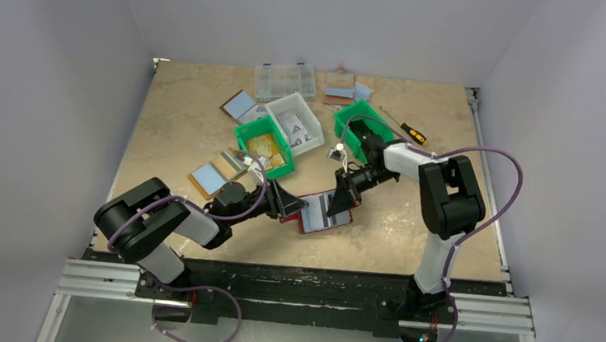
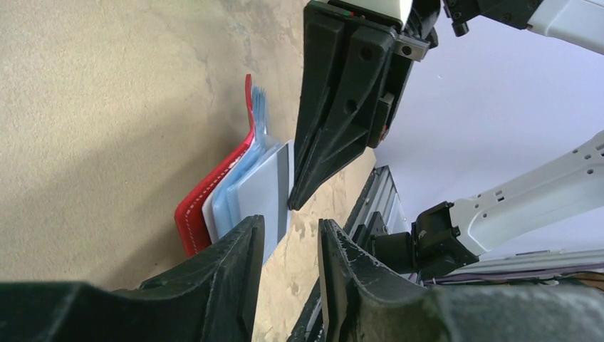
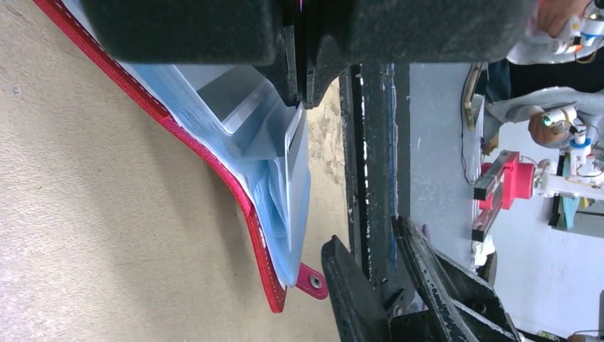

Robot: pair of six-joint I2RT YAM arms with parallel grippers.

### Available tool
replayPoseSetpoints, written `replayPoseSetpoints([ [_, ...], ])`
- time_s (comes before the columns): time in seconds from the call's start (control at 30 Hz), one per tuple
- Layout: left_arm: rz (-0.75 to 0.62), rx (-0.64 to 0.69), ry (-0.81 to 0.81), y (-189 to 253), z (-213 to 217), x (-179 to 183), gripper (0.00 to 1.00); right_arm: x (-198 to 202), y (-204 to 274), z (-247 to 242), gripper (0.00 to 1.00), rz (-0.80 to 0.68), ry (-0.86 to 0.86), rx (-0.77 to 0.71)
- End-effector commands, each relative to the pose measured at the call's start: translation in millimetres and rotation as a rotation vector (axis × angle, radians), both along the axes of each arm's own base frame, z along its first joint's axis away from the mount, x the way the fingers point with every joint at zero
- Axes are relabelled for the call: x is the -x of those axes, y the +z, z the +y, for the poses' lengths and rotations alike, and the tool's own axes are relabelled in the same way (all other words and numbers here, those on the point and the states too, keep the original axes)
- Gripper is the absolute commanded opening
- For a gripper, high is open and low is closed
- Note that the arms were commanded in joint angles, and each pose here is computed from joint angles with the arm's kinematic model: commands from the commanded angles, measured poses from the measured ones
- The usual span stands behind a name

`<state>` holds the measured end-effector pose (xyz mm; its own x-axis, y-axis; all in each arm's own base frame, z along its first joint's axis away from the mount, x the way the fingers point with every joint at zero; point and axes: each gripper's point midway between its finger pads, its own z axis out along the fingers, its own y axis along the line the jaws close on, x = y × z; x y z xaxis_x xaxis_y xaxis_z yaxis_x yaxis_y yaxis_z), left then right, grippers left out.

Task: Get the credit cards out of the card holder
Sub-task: Remove the credit card from the card holder.

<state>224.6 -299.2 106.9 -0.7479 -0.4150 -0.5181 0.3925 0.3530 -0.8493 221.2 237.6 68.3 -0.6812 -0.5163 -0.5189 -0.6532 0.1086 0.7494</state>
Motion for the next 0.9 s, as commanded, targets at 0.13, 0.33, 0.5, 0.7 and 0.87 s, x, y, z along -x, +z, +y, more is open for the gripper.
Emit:
replayPoseSetpoints([
  [0.13, -0.045, -0.058, 0.004, 5, -2, -10, 0.4, -2, 33, 6, 0.0, -0.071, 0.037, -0.113],
  [0.33, -0.04, -0.064, -0.013, 3, -5, -10, 0.42, 0, 37, 6, 0.0, -0.073, 0.043, -0.128],
  [0.5, -0.043, -0.038, -0.043, 7, -11, -8, 0.42, 2, 39, 6, 0.0, -0.067, 0.049, -0.14],
  [0.7, -0.049, 0.018, -0.084, 14, -18, -5, 0.39, 3, 39, 6, 0.0, -0.056, 0.052, -0.146],
  [0.87, -0.047, 0.034, -0.09, 14, -19, -4, 0.16, 2, 36, 6, 0.0, -0.054, 0.05, -0.135],
])
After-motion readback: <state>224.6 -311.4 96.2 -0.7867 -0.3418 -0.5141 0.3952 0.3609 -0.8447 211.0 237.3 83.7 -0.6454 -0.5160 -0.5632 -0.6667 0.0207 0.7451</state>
